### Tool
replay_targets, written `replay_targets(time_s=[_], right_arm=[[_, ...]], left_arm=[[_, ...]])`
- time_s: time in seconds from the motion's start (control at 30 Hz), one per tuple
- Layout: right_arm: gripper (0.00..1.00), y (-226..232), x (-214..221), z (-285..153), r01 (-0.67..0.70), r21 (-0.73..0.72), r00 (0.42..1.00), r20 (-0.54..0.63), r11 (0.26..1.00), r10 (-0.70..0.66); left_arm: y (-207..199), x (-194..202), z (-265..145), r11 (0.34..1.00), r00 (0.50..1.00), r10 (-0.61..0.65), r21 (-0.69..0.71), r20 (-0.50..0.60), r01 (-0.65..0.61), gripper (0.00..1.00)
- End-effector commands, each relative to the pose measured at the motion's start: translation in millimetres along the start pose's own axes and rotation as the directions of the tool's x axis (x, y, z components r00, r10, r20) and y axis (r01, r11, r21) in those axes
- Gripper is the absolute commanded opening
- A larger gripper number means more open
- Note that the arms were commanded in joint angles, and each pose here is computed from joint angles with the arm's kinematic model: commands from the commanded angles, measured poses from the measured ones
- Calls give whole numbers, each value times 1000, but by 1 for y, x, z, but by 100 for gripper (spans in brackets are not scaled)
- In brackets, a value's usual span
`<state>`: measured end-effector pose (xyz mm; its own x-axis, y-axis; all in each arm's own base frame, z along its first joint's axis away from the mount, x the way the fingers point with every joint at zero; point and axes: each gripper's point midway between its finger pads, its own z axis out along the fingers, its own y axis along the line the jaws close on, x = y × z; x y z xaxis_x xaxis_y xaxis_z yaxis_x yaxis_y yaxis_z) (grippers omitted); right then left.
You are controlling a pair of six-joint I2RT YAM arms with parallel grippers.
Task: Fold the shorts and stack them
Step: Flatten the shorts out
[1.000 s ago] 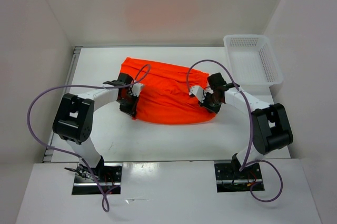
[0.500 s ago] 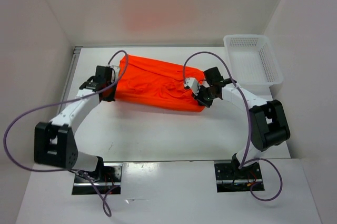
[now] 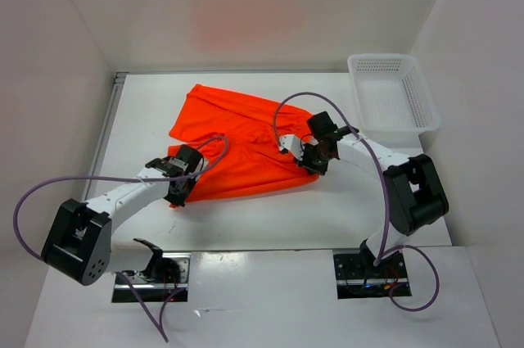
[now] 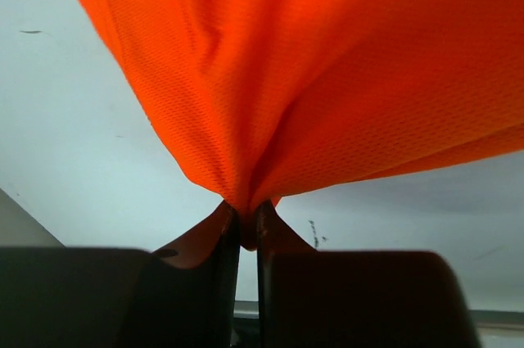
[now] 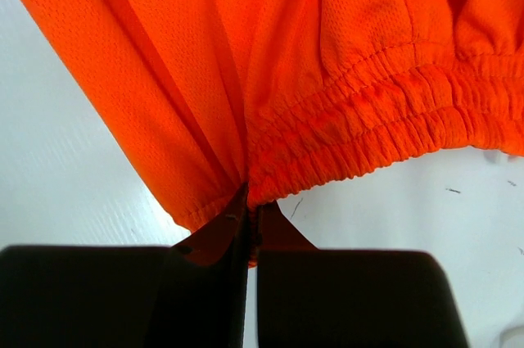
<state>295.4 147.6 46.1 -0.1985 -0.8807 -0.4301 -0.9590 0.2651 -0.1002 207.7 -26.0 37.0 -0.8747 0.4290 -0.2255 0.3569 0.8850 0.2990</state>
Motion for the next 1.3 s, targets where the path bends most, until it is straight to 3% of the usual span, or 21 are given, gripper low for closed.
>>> replay_targets(time_s=[0.0, 0.13, 0.17, 0.33, 0.5, 0.57, 0.67, 0.73, 1.07, 1.27], right_arm=[[0, 10, 20, 0, 38, -23, 996, -76, 999, -40], [0, 13, 22, -3, 56, -17, 994, -92, 998, -57], [0, 18, 26, -3, 52, -28, 993, -101, 998, -54], [0, 22, 40, -3, 68, -29, 987, -142, 997, -72], [0, 29, 53, 0, 81, -47, 980, -179, 996, -88], [0, 29, 53, 0, 81, -47, 980, -179, 996, -88], [0, 29, 53, 0, 81, -47, 980, -179, 996, -88], [0, 24, 49, 0, 96, -33, 981, -168, 995, -100], [0, 24, 48, 2, 80, -22, 983, -162, 997, -82], [0, 17, 44, 6, 77, -3, 986, -149, 997, -76]], left_arm=[[-10, 14, -4, 998, 997, 62, 20, -39, -61, 17], [-25, 25, -6, 992, 993, 95, 94, -68, -89, 34], [-26, 20, -9, 991, 995, 89, 101, -47, -84, 43], [-35, -12, -23, 983, 997, 58, 171, 50, -66, 60], [16, -68, -32, 969, 960, -200, 182, 195, 165, 60], [47, -76, -23, 943, 932, -311, 183, 185, 278, 54], [67, -62, 7, 912, 918, -390, 169, 68, 375, 47], [65, -58, 24, 914, 924, -382, 155, 14, 376, 45], [39, -95, 43, 943, 953, -294, 188, 77, 276, 45], [45, -99, 101, 958, 960, -277, 88, 30, 274, 45]])
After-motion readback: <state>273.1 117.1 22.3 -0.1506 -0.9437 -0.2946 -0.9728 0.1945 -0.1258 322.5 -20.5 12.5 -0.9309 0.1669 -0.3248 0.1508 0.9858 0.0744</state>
